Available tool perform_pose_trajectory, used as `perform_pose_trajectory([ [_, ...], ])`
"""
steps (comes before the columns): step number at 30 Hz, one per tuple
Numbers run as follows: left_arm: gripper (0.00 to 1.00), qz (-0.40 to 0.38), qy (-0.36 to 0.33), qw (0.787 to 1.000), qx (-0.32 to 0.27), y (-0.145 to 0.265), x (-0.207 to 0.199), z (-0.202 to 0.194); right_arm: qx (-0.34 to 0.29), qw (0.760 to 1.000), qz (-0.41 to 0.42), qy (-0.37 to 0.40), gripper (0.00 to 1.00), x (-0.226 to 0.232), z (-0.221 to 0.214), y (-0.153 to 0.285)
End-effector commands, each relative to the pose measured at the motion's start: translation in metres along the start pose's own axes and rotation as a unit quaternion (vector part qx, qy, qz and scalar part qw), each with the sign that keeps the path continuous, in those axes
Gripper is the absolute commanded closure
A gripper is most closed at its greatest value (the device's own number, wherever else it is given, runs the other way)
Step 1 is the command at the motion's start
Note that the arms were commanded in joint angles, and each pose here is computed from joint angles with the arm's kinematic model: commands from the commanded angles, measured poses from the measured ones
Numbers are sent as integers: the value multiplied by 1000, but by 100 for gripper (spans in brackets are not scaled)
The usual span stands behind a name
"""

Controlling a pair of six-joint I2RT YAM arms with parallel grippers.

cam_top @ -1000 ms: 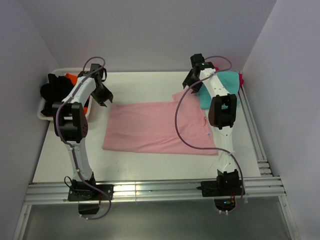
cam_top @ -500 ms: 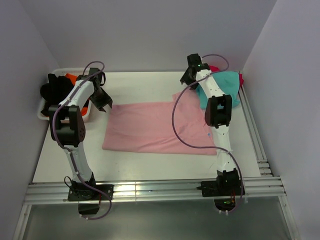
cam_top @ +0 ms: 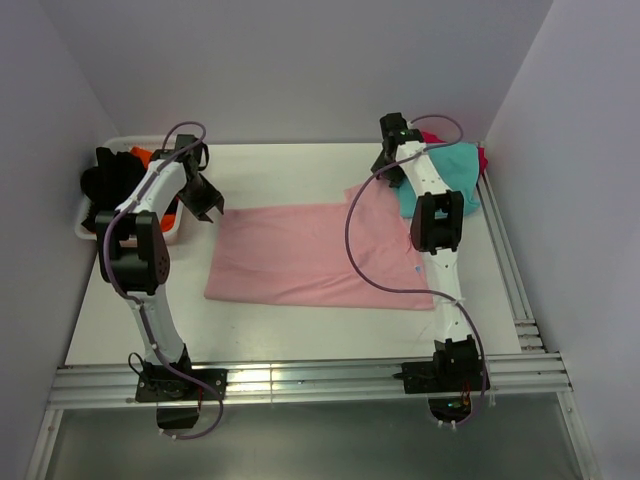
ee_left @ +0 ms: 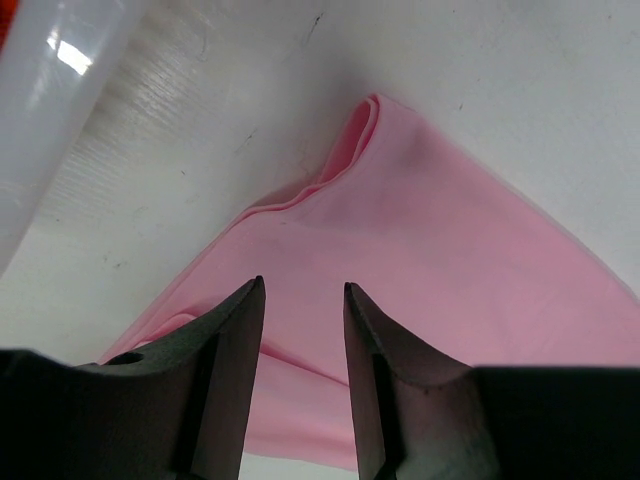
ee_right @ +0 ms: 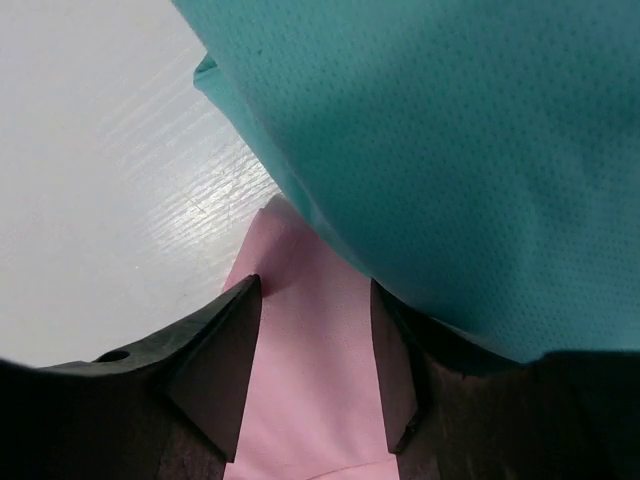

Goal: Fold and stack the t-shirts
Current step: Fold the tshirt

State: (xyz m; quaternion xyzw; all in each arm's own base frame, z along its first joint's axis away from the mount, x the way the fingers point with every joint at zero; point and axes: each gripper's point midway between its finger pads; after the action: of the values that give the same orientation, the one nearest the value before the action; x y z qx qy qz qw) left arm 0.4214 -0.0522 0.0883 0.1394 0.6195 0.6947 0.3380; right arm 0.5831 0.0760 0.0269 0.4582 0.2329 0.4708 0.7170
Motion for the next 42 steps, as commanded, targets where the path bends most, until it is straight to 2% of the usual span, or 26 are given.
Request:
perform_pose_trajectory([
  [1,57,-35,24,999,-21,23,-7,13,-4,1000,-12,29,46,4,-3,2],
  [4,57,-38,33,998,-26,23,-4,18,-6,999,-9,49,56,12,-9,2],
  [5,57,-35,36,998,-25,22,-1,18,-7,999,-7,48,62,13,-8,3],
  [7,57,-37,43,998,-29,22,3,21,-5,999,-6,48,66,13,-9,2],
  [8,57,-39,45,998,-31,21,4,22,-5,999,-6,49,73,13,-9,2],
  [13,57,-39,47,998,-32,18,9,21,-3,999,-5,44,79,12,-9,2],
  [16,57,-37,43,998,-31,13,9,21,1,999,-1,38,88,11,-11,4],
  [18,56,-39,42,998,-32,7,7,23,4,999,9,31,99,12,-9,11],
  [31,55,-38,14,999,-24,-44,-36,58,23,999,30,20,100,-2,-10,36],
  [33,55,-25,12,1000,-14,-59,-34,56,21,999,29,19,100,-4,-8,43],
  [39,55,-16,11,1000,-7,-62,-28,51,24,999,17,22,100,-16,-10,52],
  [42,55,13,14,1000,-24,-62,-11,51,27,999,11,18,100,-25,-11,55],
])
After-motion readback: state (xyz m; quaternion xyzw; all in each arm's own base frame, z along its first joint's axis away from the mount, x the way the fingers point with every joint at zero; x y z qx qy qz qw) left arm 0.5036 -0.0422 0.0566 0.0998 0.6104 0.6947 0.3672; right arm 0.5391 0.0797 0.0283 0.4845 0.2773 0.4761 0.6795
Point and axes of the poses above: each gripper's point midway between its finger pads, its own y axis back along the fingers, its own x axis along the line the jaws close on, z = x × y, and after that the axes turned 8 degrees about y, right-handed
